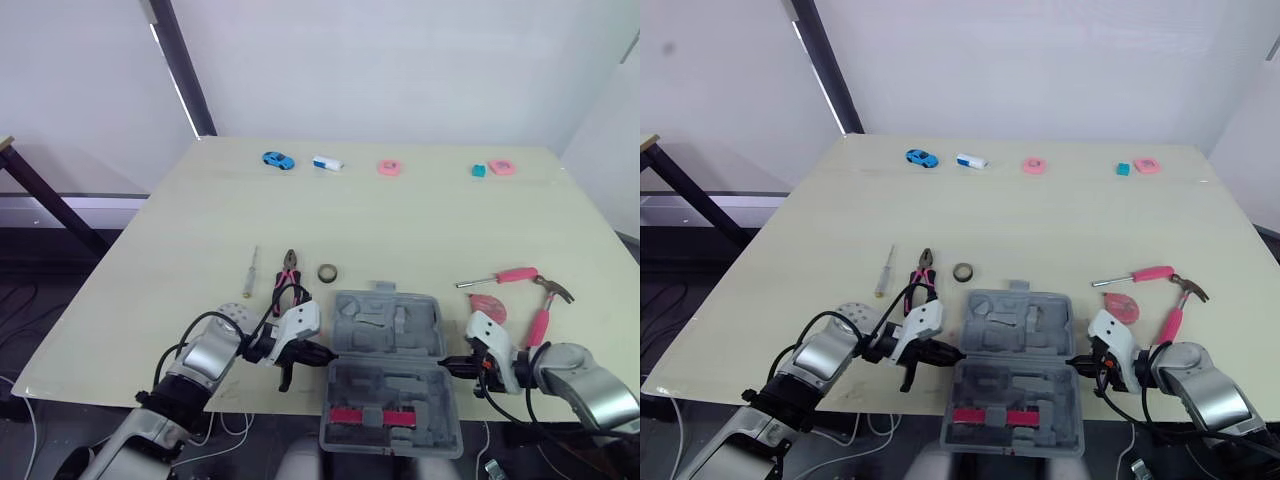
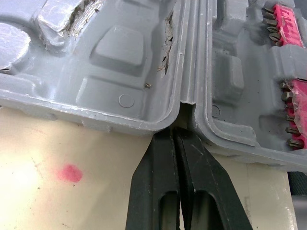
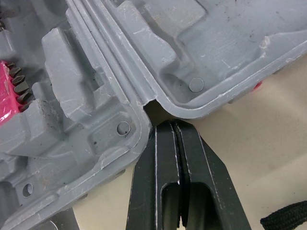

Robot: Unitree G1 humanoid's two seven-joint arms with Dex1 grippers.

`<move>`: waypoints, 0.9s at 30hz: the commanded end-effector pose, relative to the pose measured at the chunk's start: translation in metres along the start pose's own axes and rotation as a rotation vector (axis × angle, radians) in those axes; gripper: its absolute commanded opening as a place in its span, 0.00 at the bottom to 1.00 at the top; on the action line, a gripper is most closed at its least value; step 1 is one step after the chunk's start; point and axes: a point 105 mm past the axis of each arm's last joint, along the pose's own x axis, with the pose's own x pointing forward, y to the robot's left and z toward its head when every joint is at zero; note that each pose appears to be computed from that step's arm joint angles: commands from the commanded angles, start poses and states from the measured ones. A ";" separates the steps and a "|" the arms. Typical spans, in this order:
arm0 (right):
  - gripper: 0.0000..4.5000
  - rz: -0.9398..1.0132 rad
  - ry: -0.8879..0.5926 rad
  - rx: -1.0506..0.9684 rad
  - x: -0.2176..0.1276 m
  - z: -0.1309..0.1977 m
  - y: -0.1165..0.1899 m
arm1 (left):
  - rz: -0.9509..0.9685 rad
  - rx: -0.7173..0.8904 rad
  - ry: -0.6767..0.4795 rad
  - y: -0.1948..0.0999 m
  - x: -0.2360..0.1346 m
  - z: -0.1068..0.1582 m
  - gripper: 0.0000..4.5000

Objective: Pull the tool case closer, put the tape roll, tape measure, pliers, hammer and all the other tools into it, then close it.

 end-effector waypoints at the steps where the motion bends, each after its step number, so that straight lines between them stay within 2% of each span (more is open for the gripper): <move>1: 0.00 -0.091 -0.038 -0.015 -0.019 -0.001 -0.015 | 0.063 -0.037 -0.005 0.002 -0.017 -0.007 0.02; 5: 0.00 -0.135 -0.127 -0.040 -0.034 -0.004 -0.017 | 0.109 -0.044 -0.137 -0.001 -0.033 0.003 0.02; 10: 0.00 -0.248 -0.249 -0.065 -0.060 -0.012 -0.022 | 0.220 -0.090 -0.276 -0.009 -0.065 -0.004 0.02; 15: 0.00 -0.405 -0.282 -0.030 -0.090 -0.036 -0.022 | 0.406 -0.189 -0.349 -0.017 -0.097 -0.030 0.02; 19: 0.00 -0.511 -0.369 0.031 -0.123 -0.057 -0.020 | 0.621 -0.282 -0.416 -0.020 -0.132 -0.051 0.02; 23: 0.00 -0.584 -0.460 0.100 -0.152 -0.068 -0.019 | 0.782 -0.350 -0.432 -0.024 -0.161 -0.070 0.02; 24: 0.00 -0.628 -0.489 0.139 -0.163 -0.074 -0.022 | 0.820 -0.368 -0.427 -0.027 -0.169 -0.078 0.08; 26: 0.11 -0.683 -0.511 0.197 -0.181 -0.089 -0.023 | 0.861 -0.405 -0.431 -0.036 -0.182 -0.092 0.16; 27: 0.13 -0.700 -0.508 0.200 -0.187 -0.095 -0.023 | 0.892 -0.424 -0.428 -0.038 -0.187 -0.099 0.20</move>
